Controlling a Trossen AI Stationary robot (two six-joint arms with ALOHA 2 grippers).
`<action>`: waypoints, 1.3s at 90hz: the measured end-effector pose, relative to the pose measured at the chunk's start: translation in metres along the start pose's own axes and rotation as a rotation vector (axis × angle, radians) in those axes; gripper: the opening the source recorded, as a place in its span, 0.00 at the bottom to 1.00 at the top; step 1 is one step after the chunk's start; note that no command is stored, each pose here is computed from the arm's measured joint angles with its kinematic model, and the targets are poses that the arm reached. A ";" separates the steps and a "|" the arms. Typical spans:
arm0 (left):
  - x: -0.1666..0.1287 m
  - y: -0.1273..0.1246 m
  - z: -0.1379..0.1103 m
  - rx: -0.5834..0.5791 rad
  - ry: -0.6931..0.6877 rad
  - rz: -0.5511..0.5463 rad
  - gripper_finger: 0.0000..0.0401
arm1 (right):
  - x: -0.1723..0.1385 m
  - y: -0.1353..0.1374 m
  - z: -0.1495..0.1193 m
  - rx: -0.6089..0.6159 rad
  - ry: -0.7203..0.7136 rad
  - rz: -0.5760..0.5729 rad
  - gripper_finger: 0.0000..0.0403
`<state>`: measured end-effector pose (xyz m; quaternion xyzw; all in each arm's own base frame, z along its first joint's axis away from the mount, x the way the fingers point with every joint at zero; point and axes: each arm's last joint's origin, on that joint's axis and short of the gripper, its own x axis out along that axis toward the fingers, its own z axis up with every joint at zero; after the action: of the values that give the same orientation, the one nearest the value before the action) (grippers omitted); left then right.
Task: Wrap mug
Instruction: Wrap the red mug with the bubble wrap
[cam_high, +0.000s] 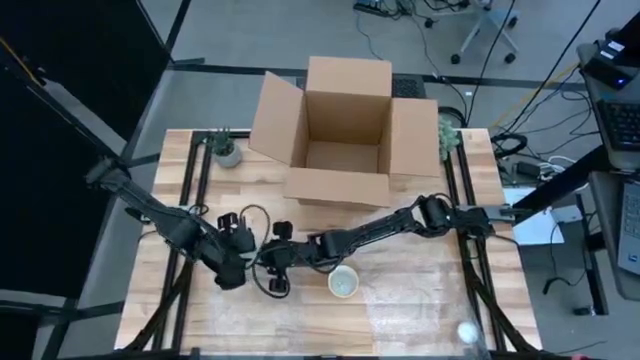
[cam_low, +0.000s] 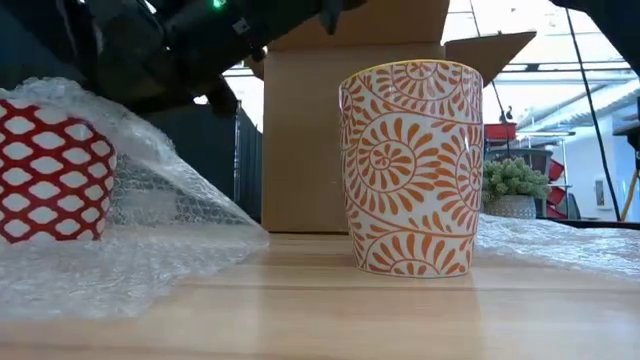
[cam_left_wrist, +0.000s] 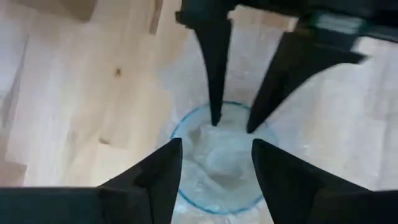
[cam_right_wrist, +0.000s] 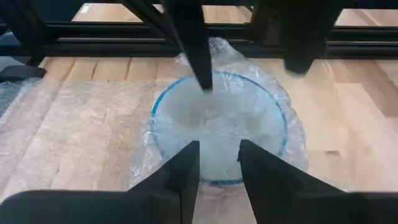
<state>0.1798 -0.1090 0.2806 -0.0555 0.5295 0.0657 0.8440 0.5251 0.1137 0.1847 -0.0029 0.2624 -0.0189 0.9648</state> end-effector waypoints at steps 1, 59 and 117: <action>-0.001 0.000 0.000 0.000 -0.003 -0.004 0.46 | 0.000 0.000 0.000 0.000 -0.002 0.000 0.25; -0.031 0.007 -0.012 -0.002 -0.093 -0.102 0.46 | -0.048 -0.003 0.044 -0.047 -0.066 0.008 0.25; 0.029 0.001 -0.019 -0.101 -0.177 0.102 0.46 | -0.064 0.005 0.030 -0.071 0.150 0.007 0.25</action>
<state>0.1749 -0.1101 0.2464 -0.0651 0.4510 0.1398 0.8791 0.4853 0.1211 0.2434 -0.0350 0.3346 -0.0064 0.9417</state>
